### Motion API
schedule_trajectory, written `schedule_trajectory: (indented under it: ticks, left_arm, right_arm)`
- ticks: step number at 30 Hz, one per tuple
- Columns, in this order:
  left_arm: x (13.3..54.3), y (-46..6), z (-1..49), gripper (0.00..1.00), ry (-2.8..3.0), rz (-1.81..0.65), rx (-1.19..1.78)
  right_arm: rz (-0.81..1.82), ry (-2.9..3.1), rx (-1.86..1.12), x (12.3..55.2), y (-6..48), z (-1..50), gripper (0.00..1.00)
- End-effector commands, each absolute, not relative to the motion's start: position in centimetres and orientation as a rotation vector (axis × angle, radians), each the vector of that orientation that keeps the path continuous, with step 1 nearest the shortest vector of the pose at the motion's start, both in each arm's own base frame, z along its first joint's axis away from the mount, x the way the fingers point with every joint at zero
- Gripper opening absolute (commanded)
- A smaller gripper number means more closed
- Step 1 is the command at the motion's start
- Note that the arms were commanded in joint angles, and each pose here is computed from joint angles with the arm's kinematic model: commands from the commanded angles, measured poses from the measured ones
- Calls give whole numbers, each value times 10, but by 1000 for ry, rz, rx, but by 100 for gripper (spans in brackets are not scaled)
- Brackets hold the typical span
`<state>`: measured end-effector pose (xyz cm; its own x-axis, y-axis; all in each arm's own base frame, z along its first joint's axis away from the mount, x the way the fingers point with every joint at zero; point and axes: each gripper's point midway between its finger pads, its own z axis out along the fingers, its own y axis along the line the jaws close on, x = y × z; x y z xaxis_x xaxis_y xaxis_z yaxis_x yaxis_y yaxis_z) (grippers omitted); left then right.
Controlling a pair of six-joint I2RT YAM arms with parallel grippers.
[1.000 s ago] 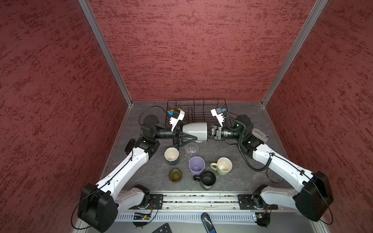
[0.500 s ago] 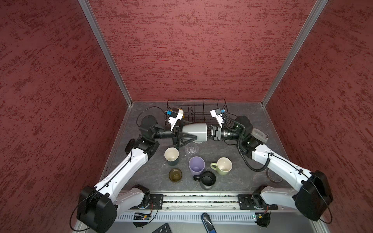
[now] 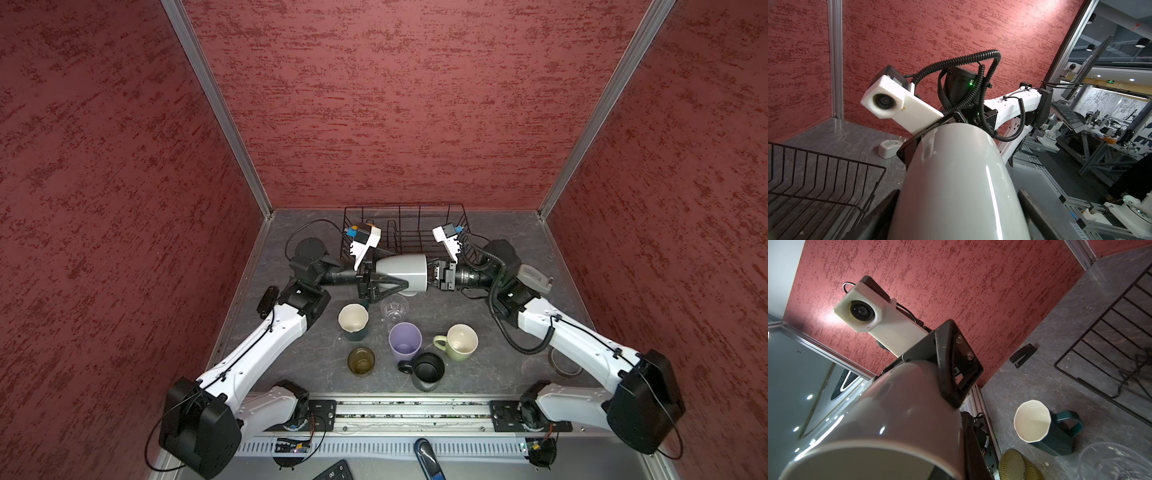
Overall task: Load cups into a dish rack
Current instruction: Place the cup upside down at the dish rack.
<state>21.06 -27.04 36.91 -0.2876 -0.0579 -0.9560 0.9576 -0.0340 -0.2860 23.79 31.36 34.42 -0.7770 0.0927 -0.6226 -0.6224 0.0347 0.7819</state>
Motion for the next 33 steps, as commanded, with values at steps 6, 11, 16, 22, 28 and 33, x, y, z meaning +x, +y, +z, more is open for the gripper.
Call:
schedule_trajectory:
  ticks: [6, 11, 16, 22, 28, 33]
  left_arm:
    - [198, -278, 371, 95, 1337, -1522, 1102]
    - [198, -278, 374, 91, 1325, -1514, 1105]
    - [199, -278, 378, 81, 1318, -1509, 1104]
    - [200, -279, 378, 49, 1322, -1514, 1102]
    - [203, -279, 379, 7, 1345, -1504, 1070]
    - [202, -277, 382, 0, 1343, -1488, 1066]
  right_arm:
    - [1800, 1696, -557, 238, 311, 365, 0]
    - [1802, 1701, -555, 238, 311, 364, 0]
    - [1803, 1708, -553, 237, 312, 361, 0]
    - [1796, 1723, -552, 237, 311, 357, 0]
    - [1778, 1732, -547, 239, 311, 356, 2]
    - [1766, 1736, -537, 239, 310, 358, 10]
